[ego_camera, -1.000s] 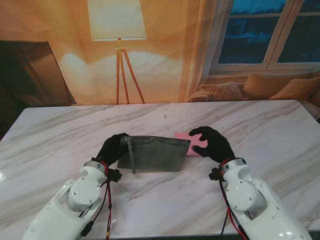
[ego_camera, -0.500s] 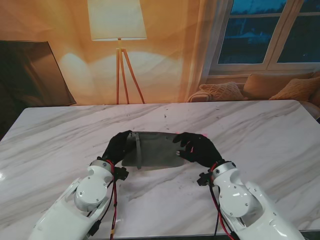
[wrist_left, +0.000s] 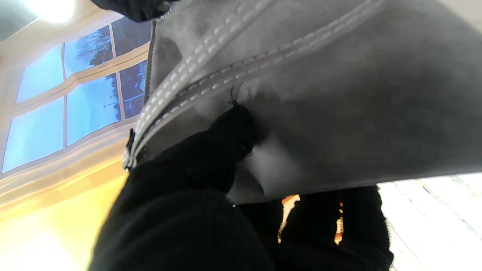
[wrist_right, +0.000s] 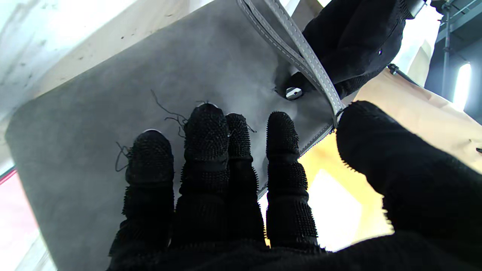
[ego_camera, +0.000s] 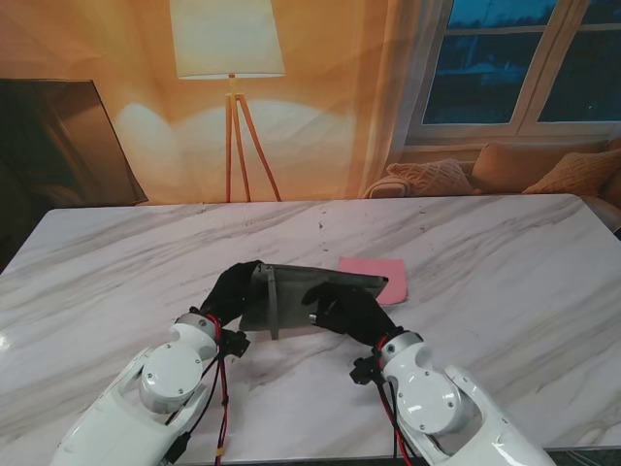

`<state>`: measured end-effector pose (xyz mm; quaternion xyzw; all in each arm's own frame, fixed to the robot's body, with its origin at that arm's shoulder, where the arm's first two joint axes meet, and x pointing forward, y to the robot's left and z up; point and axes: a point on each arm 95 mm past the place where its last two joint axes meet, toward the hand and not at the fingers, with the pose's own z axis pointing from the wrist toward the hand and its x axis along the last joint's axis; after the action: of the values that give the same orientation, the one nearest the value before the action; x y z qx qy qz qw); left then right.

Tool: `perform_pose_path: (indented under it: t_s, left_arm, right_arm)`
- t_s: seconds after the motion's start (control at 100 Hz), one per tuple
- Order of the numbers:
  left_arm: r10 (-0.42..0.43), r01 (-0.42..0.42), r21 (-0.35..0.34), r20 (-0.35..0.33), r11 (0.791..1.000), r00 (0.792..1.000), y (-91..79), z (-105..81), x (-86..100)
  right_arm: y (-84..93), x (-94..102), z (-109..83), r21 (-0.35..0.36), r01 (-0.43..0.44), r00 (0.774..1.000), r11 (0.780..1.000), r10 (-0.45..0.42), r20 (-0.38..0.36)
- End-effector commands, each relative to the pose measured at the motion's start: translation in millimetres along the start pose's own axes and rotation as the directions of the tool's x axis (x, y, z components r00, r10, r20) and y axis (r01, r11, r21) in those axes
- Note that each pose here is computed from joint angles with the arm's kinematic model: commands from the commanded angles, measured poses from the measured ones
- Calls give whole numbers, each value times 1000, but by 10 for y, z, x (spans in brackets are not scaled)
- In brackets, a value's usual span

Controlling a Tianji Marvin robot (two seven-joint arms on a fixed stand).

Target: Collect documents into a storage pouch

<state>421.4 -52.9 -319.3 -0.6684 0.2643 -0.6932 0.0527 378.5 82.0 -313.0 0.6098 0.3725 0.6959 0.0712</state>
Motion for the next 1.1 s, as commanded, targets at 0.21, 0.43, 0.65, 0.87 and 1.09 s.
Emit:
perform_pose_path:
  t_s: [0.21,0.43,0.65,0.87,1.09]
  left_arm:
    - [5,-6,-35,-13,999,1000,22,-72,33]
    - [-2,1,-16,-28,1000,1000,69,-81,97]
    - [-24,24,6,-44,1000,999,98,-63,172]
    - [-44,45,22,-47,999,998,106,-53,206]
    - [-61,61,8,-37,998,997,94,-90,210]
  right_arm:
    - [-168,107,42,55,-31,999,998,32,-13]
    - [-246,133,62,90,-39,999,995,41,-20]
    - [-333,139,83,133,-69,998,989,70,-1]
    - [-410,118,101,168,-105,994,980,102,26]
    - [-450,80,107,178,-120,992,977,114,46]
